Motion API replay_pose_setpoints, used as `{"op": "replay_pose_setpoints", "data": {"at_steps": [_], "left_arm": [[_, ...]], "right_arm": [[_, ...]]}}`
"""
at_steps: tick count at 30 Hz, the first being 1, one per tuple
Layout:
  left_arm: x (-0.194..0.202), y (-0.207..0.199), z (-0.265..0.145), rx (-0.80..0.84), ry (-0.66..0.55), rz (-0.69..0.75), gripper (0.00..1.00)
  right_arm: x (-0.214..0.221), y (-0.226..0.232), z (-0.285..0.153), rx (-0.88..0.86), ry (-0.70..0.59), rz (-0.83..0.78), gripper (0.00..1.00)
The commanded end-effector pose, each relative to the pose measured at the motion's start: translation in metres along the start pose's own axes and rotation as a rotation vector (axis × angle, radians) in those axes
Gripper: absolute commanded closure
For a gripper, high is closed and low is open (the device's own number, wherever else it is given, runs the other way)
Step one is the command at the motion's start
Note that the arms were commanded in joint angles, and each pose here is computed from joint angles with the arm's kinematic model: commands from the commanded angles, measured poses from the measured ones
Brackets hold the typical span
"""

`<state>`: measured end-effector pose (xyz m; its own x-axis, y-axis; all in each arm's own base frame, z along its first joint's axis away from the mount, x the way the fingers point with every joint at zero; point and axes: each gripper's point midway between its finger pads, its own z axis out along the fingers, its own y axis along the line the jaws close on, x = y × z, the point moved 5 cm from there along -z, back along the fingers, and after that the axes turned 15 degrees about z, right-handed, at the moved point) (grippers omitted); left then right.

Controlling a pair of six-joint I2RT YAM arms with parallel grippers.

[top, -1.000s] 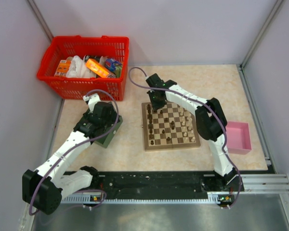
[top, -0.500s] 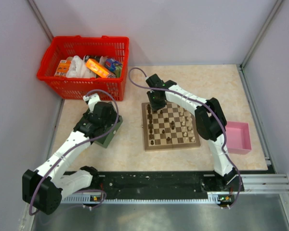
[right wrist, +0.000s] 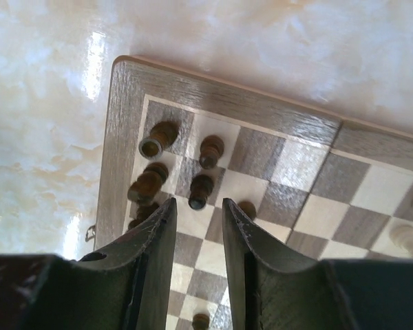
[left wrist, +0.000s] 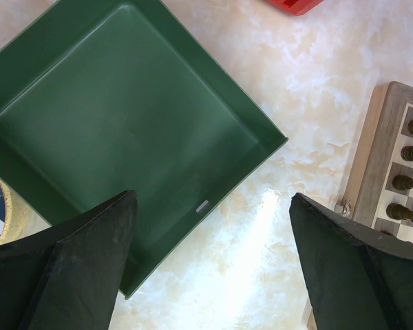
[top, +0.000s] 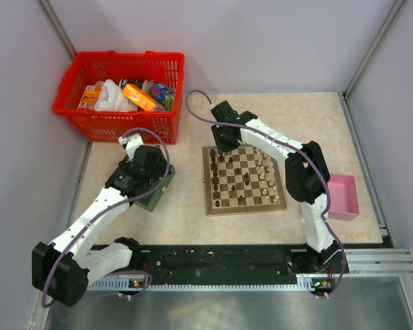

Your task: Set up the chess pieces on the board

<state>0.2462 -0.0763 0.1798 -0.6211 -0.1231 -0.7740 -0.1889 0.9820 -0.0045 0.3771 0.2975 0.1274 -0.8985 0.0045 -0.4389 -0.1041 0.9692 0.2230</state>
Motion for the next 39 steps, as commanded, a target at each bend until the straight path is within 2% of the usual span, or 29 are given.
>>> {"op": "replay_pose_setpoints", "data": {"at_steps": [1, 8, 16, 39], "left_arm": [[-0.013, -0.001, -0.004, 0.008, -0.045, -0.036, 0.03], [-0.016, -0.003, -0.004, 0.018, -0.051, -0.040, 0.03], [-0.016, -0.004, -0.005, 0.020, -0.051, -0.042, 0.03], [-0.015, -0.003, -0.005, 0.018, -0.048, -0.039, 0.03]], "right_arm": [[-0.024, -0.010, -0.045, -0.014, -0.121, 0.044, 0.67], [-0.014, -0.031, -0.037, 0.010, -0.092, 0.080, 0.67], [-0.003, -0.028, -0.020, -0.015, -0.033, 0.077, 0.68], [0.011, -0.035, 0.001, 0.009, 0.025, 0.075, 0.72]]}}
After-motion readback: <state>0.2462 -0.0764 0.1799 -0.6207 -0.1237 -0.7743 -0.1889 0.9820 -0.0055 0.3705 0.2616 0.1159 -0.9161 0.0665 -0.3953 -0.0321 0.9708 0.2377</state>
